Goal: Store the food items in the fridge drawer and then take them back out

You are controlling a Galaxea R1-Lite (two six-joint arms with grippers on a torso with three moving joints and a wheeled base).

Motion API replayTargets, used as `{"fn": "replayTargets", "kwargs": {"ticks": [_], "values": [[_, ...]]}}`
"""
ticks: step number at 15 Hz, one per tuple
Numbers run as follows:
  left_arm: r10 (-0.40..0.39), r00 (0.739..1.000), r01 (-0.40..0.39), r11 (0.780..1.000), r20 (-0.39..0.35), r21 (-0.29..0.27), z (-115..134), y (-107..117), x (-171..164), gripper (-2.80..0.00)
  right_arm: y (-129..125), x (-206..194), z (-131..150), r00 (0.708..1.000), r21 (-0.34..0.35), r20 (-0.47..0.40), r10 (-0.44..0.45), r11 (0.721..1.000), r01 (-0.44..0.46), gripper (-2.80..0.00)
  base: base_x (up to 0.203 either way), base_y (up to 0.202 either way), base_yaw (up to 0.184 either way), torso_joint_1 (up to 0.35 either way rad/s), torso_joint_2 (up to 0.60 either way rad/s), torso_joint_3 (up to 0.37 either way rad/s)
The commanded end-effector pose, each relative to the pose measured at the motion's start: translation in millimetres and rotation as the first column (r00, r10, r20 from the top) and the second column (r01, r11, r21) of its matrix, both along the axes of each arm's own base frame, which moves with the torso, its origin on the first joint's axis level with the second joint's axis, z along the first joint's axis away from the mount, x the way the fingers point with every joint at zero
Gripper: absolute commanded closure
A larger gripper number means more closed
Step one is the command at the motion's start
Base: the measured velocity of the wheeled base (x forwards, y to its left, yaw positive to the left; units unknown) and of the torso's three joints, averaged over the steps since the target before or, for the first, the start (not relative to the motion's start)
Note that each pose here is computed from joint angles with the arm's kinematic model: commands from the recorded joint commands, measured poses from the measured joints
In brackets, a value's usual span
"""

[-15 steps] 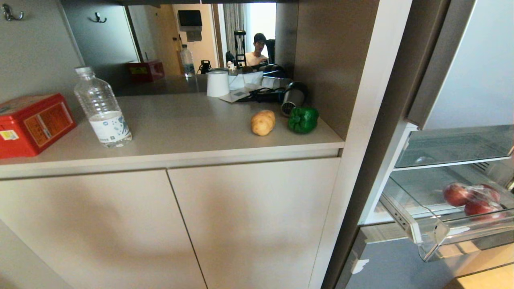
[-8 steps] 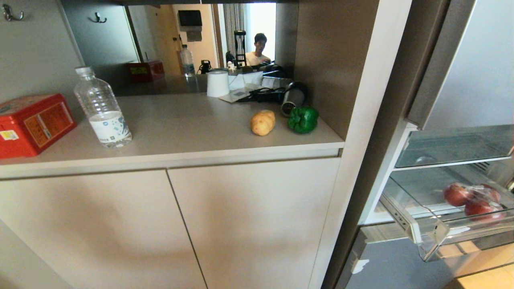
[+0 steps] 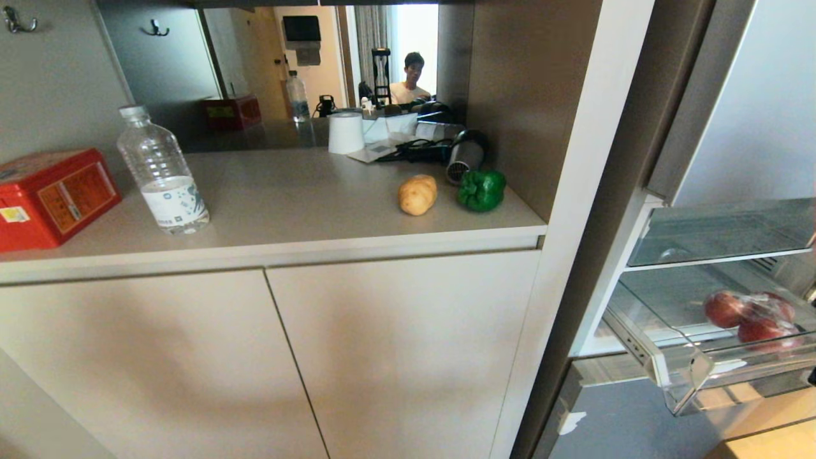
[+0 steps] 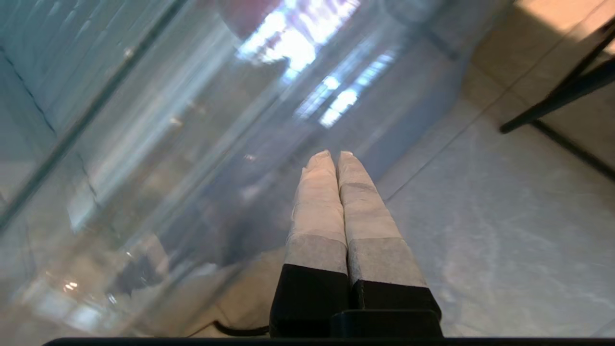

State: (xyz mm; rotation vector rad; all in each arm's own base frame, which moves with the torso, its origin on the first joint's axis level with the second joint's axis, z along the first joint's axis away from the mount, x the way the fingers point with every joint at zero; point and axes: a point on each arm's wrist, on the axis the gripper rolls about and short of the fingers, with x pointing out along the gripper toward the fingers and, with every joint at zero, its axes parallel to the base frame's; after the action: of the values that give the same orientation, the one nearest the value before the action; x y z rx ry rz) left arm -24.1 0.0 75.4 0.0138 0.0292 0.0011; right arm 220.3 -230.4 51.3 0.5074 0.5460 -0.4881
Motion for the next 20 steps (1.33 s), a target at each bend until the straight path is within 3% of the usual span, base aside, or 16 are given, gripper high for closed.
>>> {"fn": "replayTargets", "kwargs": {"ticks": [1,14,17,20], "values": [[0.0,1.0,0.0,1.0,-0.002,0.0,0,0,0,0.0,-1,12,-8,1.0,0.021,0.001,0.017,1.0,-0.017,0.0,0.0,0.0,0.0,0.0,0.0,0.0],[0.0,1.0,0.0,1.0,0.0,0.0,0,0,0,0.0,11,133,-18,0.975,0.061,0.178,0.131,0.988,-0.144,0.0,0.0,0.0,0.0,0.0,0.0,0.0],[0.0,1.0,0.0,1.0,-0.001,0.0,0,0,0,0.0,11,152,-33,0.956,0.013,0.25,0.156,0.986,-0.164,0.0,0.0,0.0,0.0,0.0,0.0,0.0],[0.0,1.0,0.0,1.0,-0.001,0.0,0,0,0,0.0,11,157,-37,0.947,0.021,0.285,0.148,0.987,-0.161,0.0,0.0,0.0,0.0,0.0,0.0,0.0]]}}
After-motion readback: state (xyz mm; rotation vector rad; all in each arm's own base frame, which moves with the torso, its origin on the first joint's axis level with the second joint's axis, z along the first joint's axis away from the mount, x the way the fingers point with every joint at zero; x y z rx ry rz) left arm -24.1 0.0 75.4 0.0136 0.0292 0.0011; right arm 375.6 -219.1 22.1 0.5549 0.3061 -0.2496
